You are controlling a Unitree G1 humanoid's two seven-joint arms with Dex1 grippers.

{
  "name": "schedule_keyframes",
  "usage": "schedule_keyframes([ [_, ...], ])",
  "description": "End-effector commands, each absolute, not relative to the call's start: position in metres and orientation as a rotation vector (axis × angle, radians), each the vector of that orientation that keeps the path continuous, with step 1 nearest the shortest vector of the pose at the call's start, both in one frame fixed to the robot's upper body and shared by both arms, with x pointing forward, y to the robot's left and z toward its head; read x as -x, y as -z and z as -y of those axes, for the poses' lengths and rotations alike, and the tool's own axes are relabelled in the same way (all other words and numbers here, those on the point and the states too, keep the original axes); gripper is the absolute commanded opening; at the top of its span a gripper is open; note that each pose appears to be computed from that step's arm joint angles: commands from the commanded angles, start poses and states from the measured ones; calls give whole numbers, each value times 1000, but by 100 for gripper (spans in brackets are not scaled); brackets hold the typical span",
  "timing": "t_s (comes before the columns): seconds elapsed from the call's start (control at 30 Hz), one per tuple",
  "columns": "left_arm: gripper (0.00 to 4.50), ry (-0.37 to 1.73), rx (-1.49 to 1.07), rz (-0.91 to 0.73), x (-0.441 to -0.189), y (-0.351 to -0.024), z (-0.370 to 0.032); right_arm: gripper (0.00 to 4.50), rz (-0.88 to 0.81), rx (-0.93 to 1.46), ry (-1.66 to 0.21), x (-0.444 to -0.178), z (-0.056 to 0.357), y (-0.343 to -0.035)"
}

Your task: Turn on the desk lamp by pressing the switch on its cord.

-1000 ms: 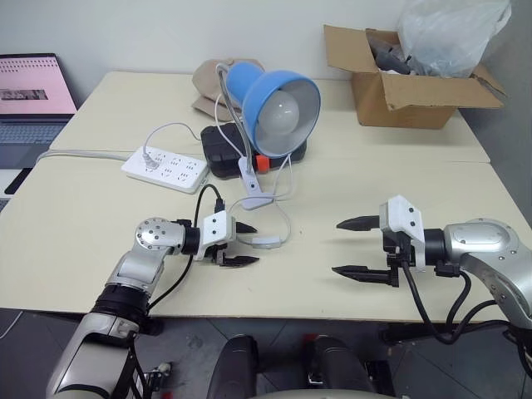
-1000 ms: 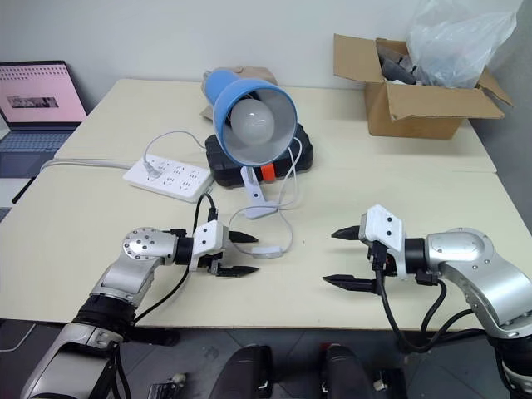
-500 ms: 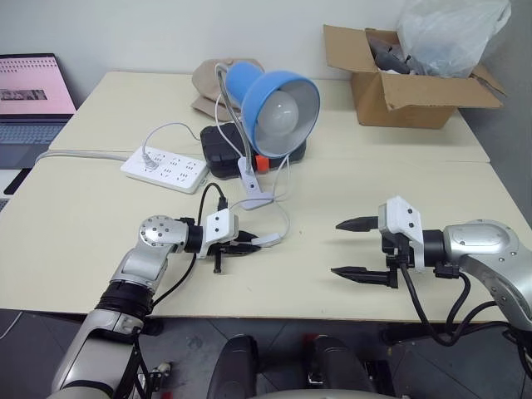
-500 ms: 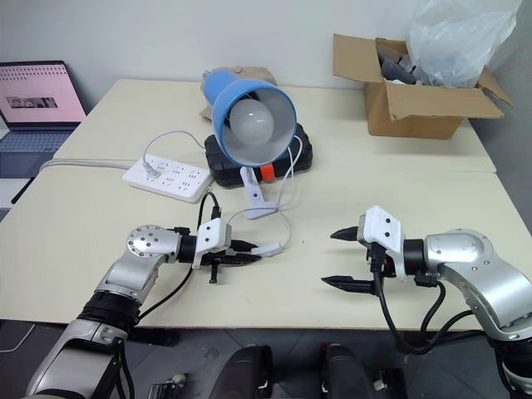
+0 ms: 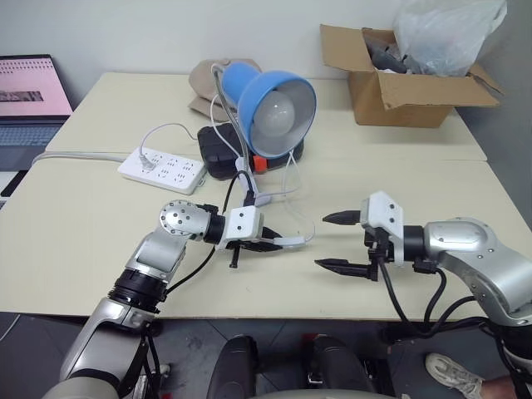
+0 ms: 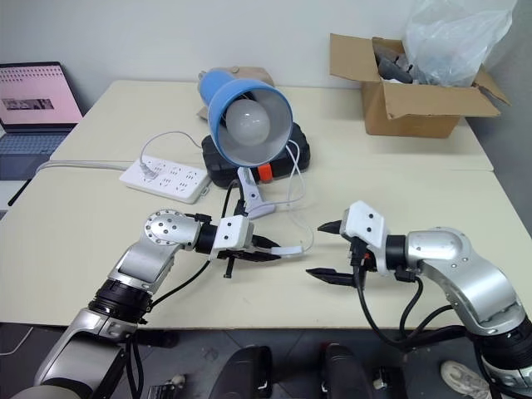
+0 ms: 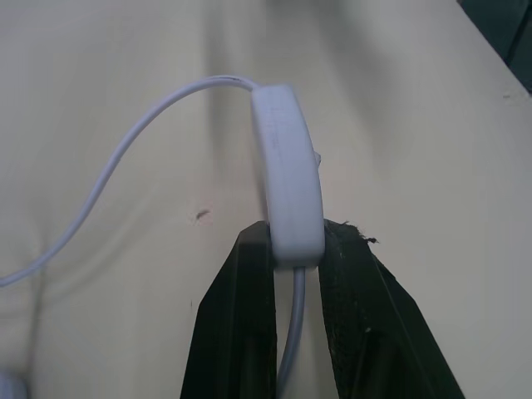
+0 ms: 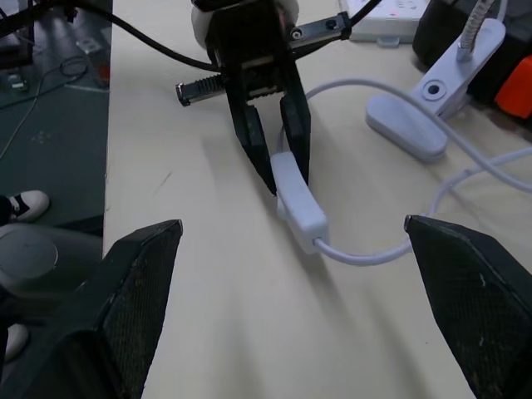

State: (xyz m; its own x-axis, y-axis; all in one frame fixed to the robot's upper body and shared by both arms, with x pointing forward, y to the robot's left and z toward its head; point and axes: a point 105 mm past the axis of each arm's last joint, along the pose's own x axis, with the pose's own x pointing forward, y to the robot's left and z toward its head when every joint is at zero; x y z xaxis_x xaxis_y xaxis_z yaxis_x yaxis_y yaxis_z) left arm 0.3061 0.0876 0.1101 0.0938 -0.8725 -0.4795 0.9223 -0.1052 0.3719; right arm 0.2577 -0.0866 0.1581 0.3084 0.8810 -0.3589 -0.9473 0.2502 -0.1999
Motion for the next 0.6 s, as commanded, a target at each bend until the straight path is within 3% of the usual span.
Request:
schedule_keyframes([
  [0.03,40,1504,-762,-47,-308,-124,-80,450,-170,447,-1266,-264,73,-159],
  [0.6,40,1469,-755,-28,-310,-130,-72,450,-190,505,-1274,-284,57,-137],
])
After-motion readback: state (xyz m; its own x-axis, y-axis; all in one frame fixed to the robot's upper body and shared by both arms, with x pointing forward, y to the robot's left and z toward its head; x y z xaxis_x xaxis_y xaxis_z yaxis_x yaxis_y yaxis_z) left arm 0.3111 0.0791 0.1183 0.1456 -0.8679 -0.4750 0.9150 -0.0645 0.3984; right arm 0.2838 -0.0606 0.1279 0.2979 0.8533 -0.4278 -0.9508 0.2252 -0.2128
